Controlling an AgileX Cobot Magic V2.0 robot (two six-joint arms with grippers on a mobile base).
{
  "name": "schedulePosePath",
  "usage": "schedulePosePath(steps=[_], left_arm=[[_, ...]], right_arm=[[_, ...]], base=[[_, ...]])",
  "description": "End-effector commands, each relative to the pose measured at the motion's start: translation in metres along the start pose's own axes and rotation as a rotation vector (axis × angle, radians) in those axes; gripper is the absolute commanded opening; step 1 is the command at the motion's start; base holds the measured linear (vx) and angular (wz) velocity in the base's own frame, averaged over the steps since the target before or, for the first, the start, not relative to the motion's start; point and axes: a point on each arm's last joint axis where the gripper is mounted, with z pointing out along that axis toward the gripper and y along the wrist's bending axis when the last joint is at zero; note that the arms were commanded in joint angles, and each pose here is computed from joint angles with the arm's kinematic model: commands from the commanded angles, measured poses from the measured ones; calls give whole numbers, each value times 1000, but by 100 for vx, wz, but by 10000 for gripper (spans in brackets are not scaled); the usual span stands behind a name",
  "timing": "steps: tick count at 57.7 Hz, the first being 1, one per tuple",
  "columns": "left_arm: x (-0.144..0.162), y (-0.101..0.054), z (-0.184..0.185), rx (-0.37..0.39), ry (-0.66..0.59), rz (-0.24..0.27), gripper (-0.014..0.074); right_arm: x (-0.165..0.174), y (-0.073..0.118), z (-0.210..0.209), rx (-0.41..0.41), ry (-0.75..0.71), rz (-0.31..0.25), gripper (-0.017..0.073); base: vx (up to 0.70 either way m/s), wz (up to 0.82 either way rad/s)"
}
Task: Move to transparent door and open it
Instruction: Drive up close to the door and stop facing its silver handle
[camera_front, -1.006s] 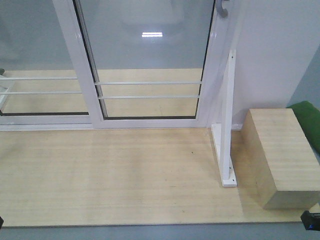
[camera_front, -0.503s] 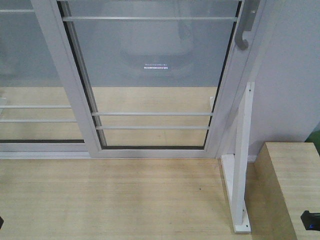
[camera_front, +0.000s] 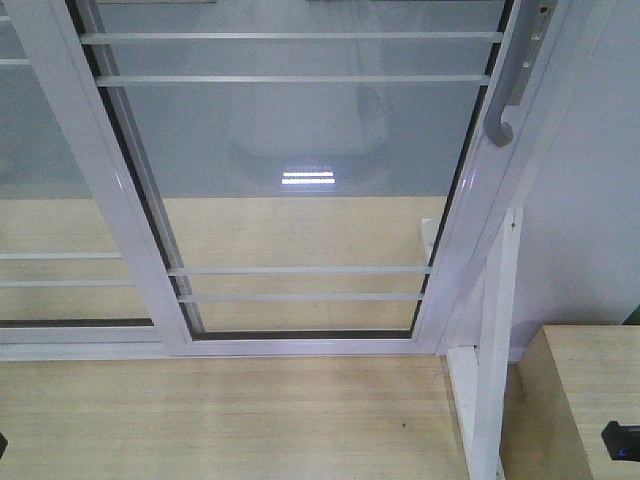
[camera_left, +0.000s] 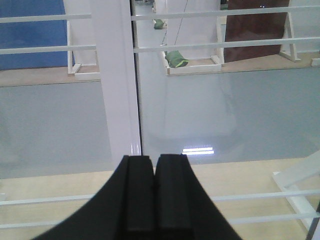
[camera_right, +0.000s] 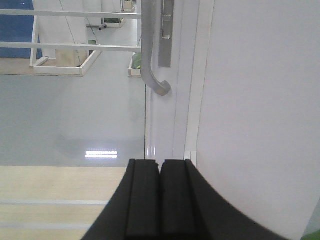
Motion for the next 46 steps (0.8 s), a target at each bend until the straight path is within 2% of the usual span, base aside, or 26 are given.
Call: schedulePosePath(steps=[1, 23, 46], left_arm=[[-6, 1, -1, -12, -88, -16, 2], [-6, 1, -1, -7, -90, -16, 2], [-5, 1, 1, -3, -67, -16, 2]], right_arm=[[-7, -1, -1, 13, -96, -6, -5], [-7, -1, -1, 19, -94, -4, -5], [-5, -1, 2, 12, -55, -6, -5]], base=[[17, -6], [15, -7], [-1, 3]])
